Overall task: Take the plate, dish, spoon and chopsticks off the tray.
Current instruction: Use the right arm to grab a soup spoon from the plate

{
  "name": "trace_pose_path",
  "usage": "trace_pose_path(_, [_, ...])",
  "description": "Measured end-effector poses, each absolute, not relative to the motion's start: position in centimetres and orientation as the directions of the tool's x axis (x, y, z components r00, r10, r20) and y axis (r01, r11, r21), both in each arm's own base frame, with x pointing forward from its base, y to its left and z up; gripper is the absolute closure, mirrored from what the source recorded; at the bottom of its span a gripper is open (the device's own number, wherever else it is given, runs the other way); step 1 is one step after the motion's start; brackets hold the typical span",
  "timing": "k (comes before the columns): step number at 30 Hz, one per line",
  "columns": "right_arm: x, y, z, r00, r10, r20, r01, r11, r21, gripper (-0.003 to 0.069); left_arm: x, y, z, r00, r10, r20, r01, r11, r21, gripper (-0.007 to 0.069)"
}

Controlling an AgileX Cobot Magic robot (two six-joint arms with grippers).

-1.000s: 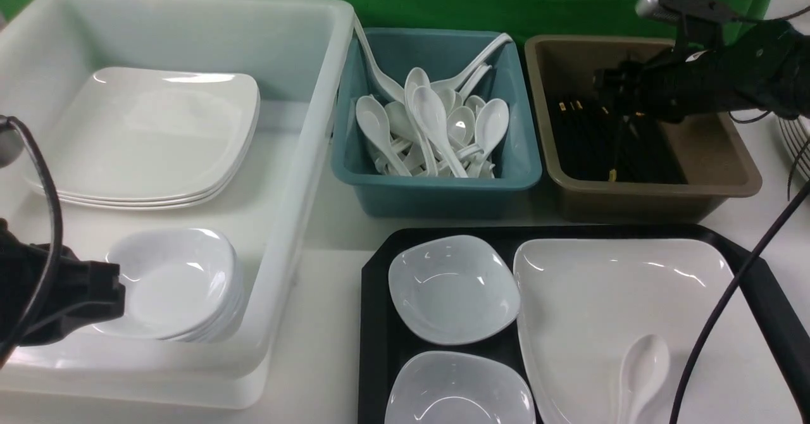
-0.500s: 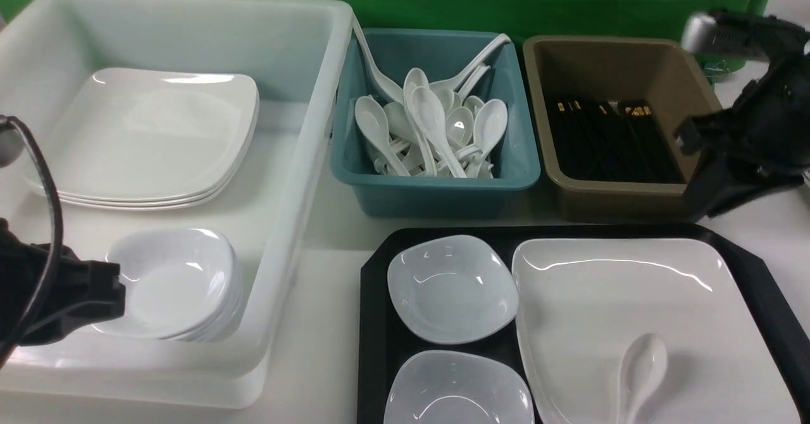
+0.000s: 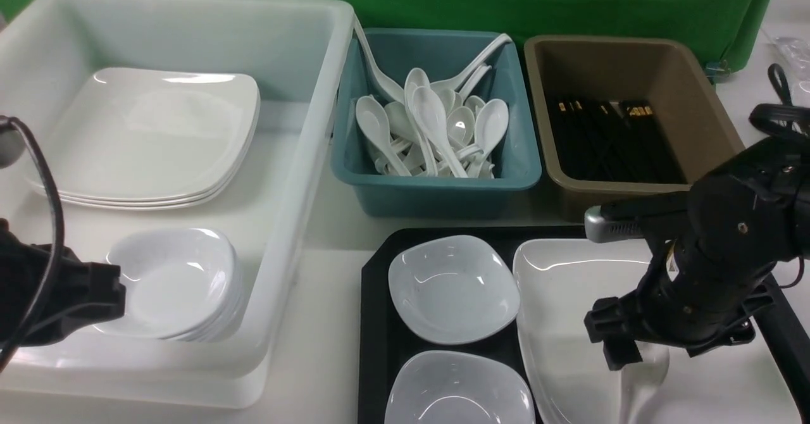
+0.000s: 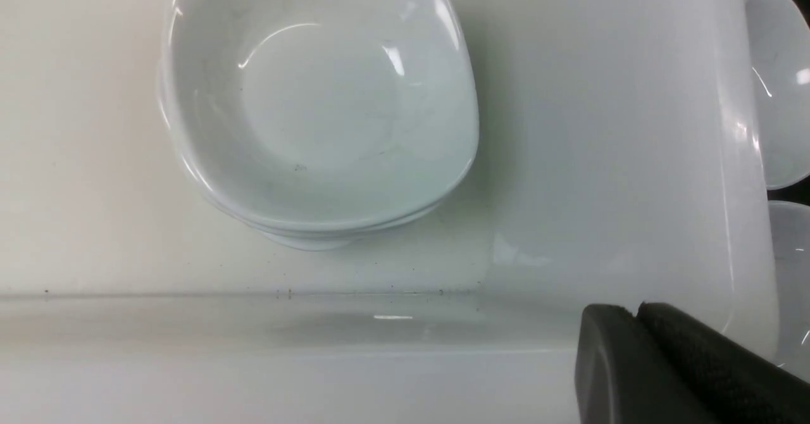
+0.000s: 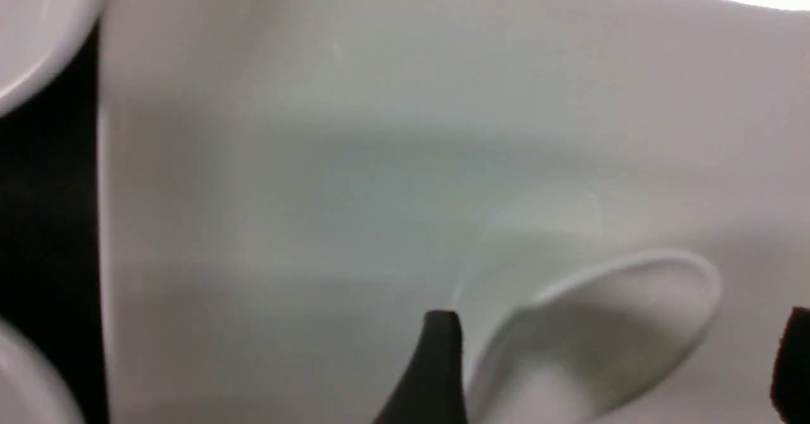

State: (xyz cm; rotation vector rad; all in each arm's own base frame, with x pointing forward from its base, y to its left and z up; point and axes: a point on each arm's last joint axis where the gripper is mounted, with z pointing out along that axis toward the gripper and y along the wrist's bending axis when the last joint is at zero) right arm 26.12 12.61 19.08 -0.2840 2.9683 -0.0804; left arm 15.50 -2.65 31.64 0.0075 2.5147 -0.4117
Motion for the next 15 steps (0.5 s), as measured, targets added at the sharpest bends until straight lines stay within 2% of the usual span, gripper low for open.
trace_pose_path(3, [26.6, 12.9, 17.9, -0.973, -0.177, -0.145, -0.170, 0.984, -0.059, -0.0005, 15.5, -2.7, 31.6, -0.830, -0.084, -0.551, 0.096, 0.952, -0.290, 0.0608])
trace_pose_path(7, [26.8, 13.1, 16.7, -0.980, -0.165, -0.110, -0.159, 0.986, -0.058, 0.0070, 15.5, -2.7, 31.6, -0.832, -0.084, -0.549, 0.097, 0.951, -0.292, 0.0608])
trace_pose_path(10, [26.8, 13.2, 16.5, -0.981, -0.162, -0.106, -0.156, 0.986, -0.057, 0.0227, 15.4, -2.7, 31.6, -0.833, -0.085, -0.548, 0.097, 0.951, -0.295, 0.0608])
trace_pose_path(12, [26.9, 13.2, 16.6, -0.980, -0.161, -0.115, -0.156, 0.986, -0.052, 0.0260, 15.4, -2.7, 31.6, -0.832, -0.086, -0.547, 0.097, 0.950, -0.297, 0.0608])
trace_pose_path(15, [27.1, 13.4, 16.6, -0.977, -0.162, -0.140, -0.158, 0.987, -0.042, 0.0260, 15.4, -2.7, 31.6, -0.832, -0.086, -0.547, 0.097, 0.950, -0.296, 0.0608])
